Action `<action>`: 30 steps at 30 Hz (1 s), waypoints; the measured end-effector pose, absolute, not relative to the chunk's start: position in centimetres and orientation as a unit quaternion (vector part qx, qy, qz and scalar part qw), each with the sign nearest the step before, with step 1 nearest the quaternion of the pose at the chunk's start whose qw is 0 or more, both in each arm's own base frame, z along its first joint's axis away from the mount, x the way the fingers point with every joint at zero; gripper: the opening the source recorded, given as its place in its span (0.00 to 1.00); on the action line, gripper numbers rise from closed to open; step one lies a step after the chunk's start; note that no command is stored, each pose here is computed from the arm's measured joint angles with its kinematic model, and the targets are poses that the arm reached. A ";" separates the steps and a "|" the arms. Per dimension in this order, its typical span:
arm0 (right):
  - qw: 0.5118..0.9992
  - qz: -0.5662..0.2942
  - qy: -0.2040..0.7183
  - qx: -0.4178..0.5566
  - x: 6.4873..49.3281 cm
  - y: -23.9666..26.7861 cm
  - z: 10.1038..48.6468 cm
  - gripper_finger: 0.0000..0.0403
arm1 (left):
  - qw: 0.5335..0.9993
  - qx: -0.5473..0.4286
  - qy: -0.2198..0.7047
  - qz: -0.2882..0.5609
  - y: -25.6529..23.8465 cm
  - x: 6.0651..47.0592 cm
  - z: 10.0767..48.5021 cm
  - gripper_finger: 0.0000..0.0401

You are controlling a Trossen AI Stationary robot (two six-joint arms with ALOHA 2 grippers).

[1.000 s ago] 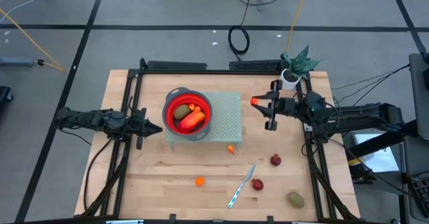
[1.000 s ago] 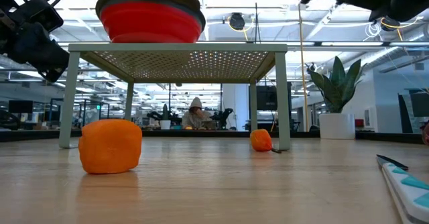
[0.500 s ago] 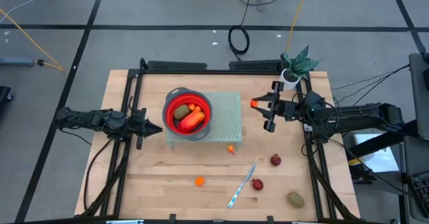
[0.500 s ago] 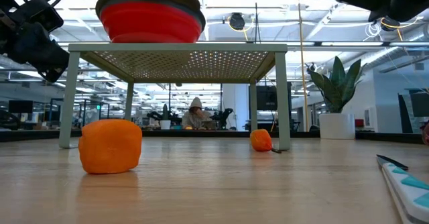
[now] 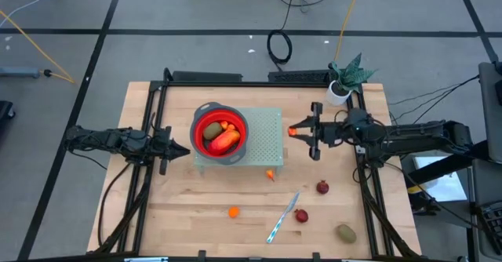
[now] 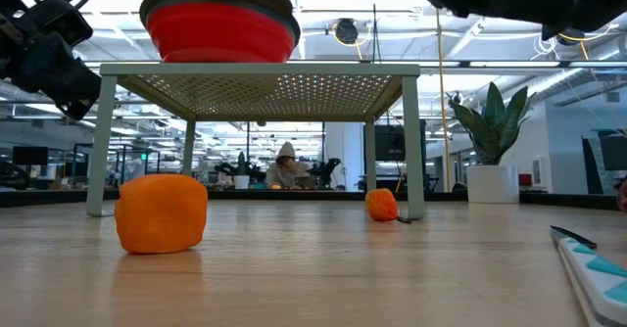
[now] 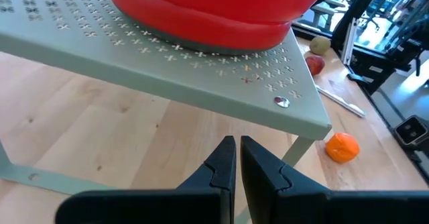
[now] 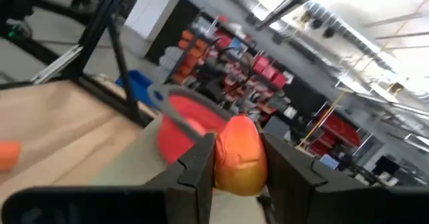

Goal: Pick & Place Fruit
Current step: Put the orange pear into the red strainer bowl on the shelf

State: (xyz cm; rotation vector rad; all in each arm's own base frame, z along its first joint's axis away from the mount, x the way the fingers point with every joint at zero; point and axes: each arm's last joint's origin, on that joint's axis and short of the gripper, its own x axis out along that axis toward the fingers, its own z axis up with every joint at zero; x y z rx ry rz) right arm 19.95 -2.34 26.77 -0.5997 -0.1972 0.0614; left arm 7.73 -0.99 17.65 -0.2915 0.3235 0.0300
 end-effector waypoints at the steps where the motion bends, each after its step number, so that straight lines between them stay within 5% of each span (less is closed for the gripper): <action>1: 0.951 0.033 -0.090 -0.295 20.0 -2.3 26.6 0.25 | 0.976 -0.146 0.160 0.015 -1.0 7.7 17.6 0.05; 19: 0.980 0.068 0.062 -0.175 19.8 -2.3 24.2 0.26 | 0.977 -0.141 0.160 0.014 -1.0 7.7 17.7 0.05; 30: 0.986 0.063 0.153 -0.021 20.5 -2.4 28.6 0.26 | 0.977 -0.141 0.160 0.014 -1.0 7.7 17.7 0.05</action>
